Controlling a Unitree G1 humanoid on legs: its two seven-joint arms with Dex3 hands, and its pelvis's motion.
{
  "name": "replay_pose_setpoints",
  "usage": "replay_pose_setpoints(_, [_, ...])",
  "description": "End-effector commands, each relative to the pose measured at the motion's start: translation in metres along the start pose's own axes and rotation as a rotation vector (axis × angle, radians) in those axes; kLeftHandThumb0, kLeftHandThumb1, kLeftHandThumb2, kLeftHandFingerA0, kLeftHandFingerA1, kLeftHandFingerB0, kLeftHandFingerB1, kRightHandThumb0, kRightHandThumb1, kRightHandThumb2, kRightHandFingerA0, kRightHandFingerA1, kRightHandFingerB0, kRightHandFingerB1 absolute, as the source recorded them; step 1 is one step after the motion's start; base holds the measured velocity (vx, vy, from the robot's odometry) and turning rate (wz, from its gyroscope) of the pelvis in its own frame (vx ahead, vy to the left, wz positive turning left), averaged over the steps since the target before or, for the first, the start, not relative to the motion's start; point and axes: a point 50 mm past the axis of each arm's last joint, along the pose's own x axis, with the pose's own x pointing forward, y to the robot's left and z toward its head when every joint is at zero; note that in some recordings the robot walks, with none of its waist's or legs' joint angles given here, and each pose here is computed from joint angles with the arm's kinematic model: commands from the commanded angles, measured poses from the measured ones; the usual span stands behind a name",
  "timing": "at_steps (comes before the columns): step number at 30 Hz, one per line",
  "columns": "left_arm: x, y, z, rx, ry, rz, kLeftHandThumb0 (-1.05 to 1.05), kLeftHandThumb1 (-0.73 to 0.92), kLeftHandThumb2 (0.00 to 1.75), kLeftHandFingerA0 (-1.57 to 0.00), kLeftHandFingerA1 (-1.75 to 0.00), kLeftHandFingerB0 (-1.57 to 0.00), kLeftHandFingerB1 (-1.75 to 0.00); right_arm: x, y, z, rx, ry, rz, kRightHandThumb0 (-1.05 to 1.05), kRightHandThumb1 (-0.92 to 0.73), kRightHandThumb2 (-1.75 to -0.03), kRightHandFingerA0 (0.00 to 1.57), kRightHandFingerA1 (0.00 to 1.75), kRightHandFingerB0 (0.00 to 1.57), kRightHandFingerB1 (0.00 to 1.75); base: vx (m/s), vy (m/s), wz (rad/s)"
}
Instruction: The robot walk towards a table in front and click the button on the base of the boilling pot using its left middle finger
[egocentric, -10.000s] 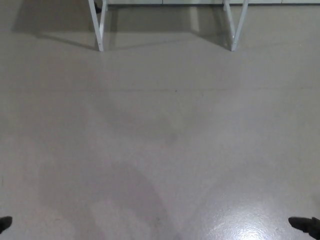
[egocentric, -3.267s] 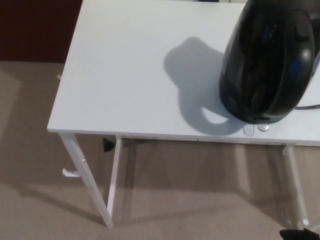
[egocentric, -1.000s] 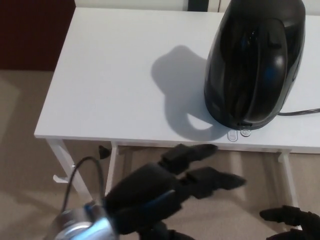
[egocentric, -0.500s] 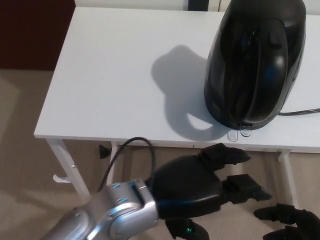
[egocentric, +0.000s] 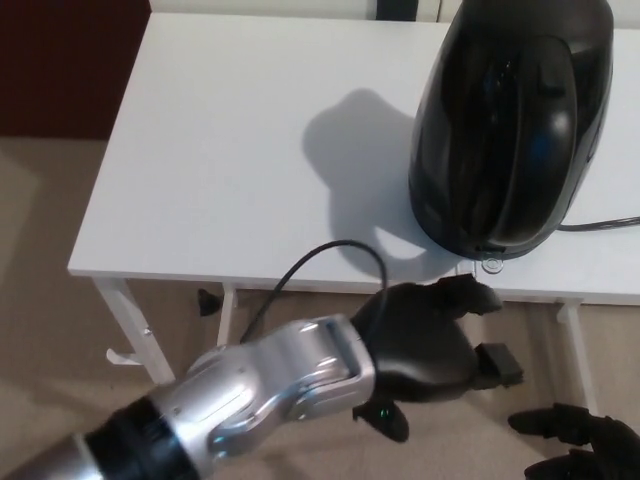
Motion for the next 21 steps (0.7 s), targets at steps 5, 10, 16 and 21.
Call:
replay_pose_setpoints(5, [0.027, 0.01, -0.018, 0.433, 0.098, -0.096, -0.68, 0.4, 0.72, -0.22, -0.38, -0.16, -0.38, -0.001, -0.008, 0.001, -0.013, 0.069, -0.046, -0.16, -0.61, -0.57, 0.62, 0.56, 0.51, 0.47, 0.0, 0.0, 0.0])
replay_pose_setpoints(10, [0.033, 0.013, -0.023, 0.452, 0.111, -0.071, -0.64, 0.4, 0.71, -0.23, -0.39, -0.15, -0.37, 0.002, -0.01, 0.003, -0.02, 0.08, -0.049, -0.15, -0.62, -0.58, 0.61, 0.54, 0.48, 0.46, 0.0, 0.0, 0.0])
replay_pose_setpoints(16, [0.034, 0.011, -0.027, 0.465, 0.119, -0.081, -0.64, 0.39, 0.7, -0.22, -0.38, -0.14, -0.37, 0.005, -0.01, 0.007, -0.036, 0.071, -0.041, -0.17, -0.62, -0.57, 0.59, 0.55, 0.48, 0.46, 0.0, 0.0, 0.0])
replay_pose_setpoints(21, [0.034, 0.007, -0.026, 0.45, 0.134, -0.087, -0.64, 0.4, 0.71, -0.22, -0.39, -0.14, -0.37, 0.006, -0.009, 0.006, -0.038, 0.094, -0.044, -0.16, -0.61, -0.57, 0.59, 0.55, 0.52, 0.47, 0.0, 0.0, 0.0])
